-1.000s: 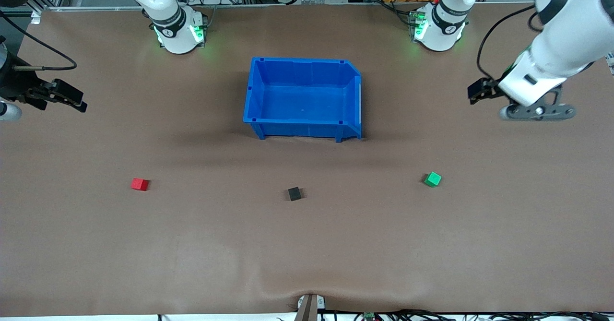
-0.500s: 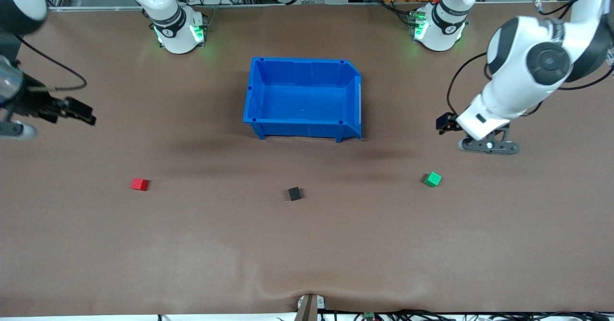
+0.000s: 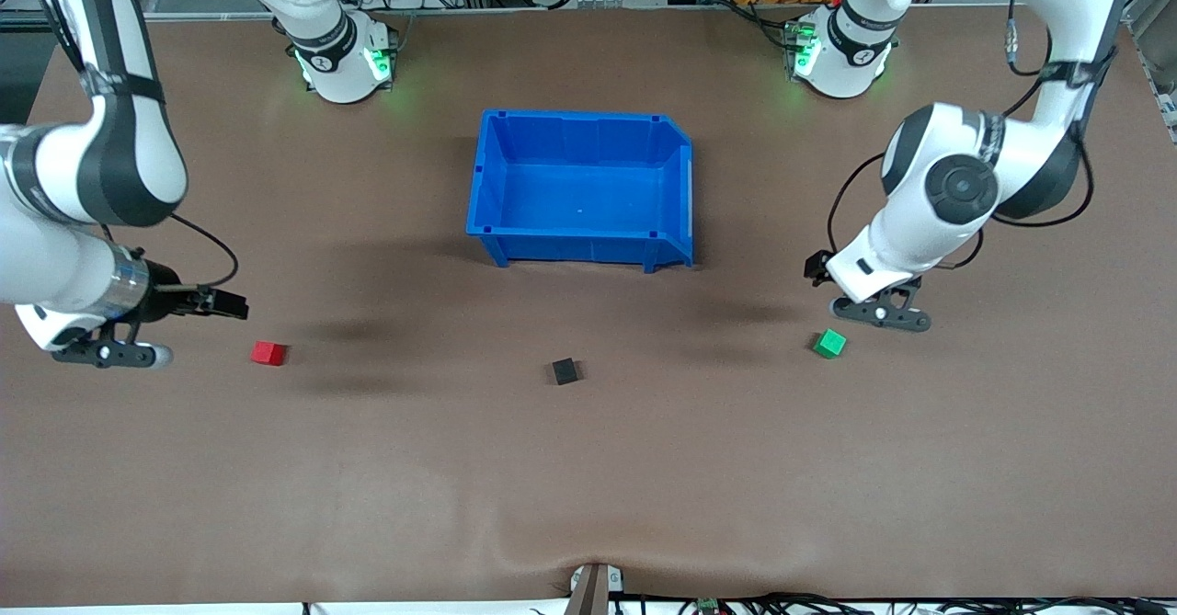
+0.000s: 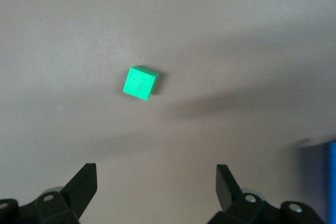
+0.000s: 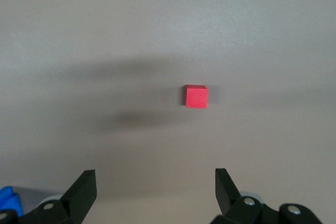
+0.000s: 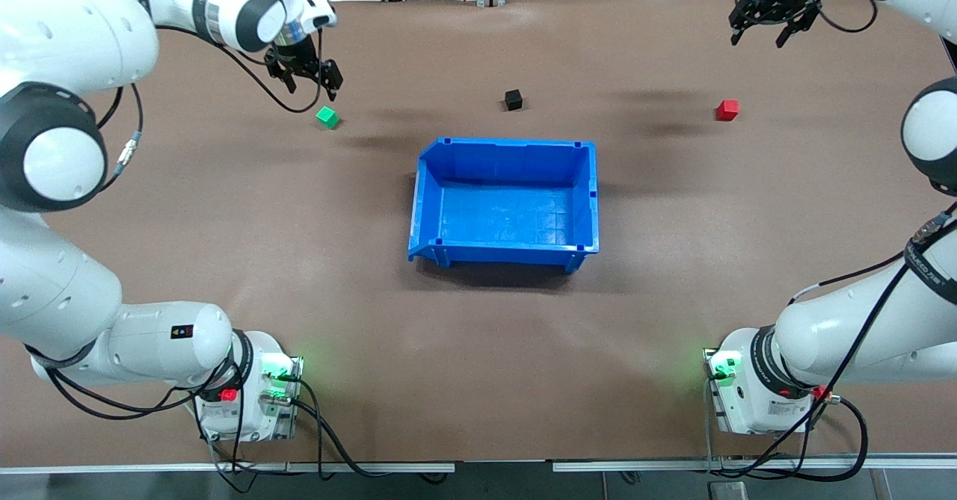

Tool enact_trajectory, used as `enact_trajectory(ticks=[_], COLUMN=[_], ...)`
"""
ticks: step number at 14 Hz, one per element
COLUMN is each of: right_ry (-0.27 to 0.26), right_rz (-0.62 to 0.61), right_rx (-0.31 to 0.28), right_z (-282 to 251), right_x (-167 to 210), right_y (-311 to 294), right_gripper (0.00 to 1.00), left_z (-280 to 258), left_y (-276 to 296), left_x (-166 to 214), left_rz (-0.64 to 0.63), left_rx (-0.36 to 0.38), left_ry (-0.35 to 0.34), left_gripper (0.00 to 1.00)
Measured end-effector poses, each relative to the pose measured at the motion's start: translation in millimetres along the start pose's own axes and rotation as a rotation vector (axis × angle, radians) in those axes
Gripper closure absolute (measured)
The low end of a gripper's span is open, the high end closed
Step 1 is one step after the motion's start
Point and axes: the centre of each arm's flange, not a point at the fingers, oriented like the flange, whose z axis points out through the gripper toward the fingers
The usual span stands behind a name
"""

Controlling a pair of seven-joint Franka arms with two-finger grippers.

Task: Attach green and red cubes to black cube
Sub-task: 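Reach the right gripper to the red cube while the left gripper reaches the green cube, then close the right gripper on the red cube while the left gripper grasps green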

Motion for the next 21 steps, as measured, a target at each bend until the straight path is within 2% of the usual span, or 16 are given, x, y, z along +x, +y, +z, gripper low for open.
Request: enact_trajectory(ticks=[3, 6, 8, 10, 12, 15, 21], right_ry=[-0.003, 0.01, 0.014, 0.017, 0.02, 0.005, 0.0], right_rz=[0.006, 0.004, 0.006, 0.012, 0.028, 0.059, 0.077], right_rx=[0.01, 0.014, 0.015, 0.013, 0.011, 0.009, 0.009], right_z=[37.9, 81.4, 119.2, 152.0, 177.2, 198.4, 201.3], right_x=[15.3, 30.1, 37.3, 37.3, 29.4, 17.2, 15.1], right_y=[-0.4, -5.0, -5.3, -1.9, 9.0, 29.3, 42.1], right_gripper=[0.0, 0.0, 0.0, 0.0, 0.0, 0.0, 0.0], left_z=[29.3, 48.1, 58.1, 65.6, 73.9, 84.2, 101.3], left_y=[10.4, 15.0, 15.2, 9.1, 0.4, -3.6, -10.7], left_x=[9.5, 19.0, 24.0, 31.5, 37.4, 41.4, 50.3], left_rz=[0.086, 0.112, 0.187, 0.272, 0.301, 0.313, 0.367], left_rx=[0.051, 0.04, 0.057, 0.053, 0.041, 0.025, 0.003], left_ry=[-0.001, 0.019, 0.031, 0.038, 0.057, 0.079, 0.134], left_gripper=[0.0, 0.0, 0.0, 0.0, 0.0, 0.0, 0.0])
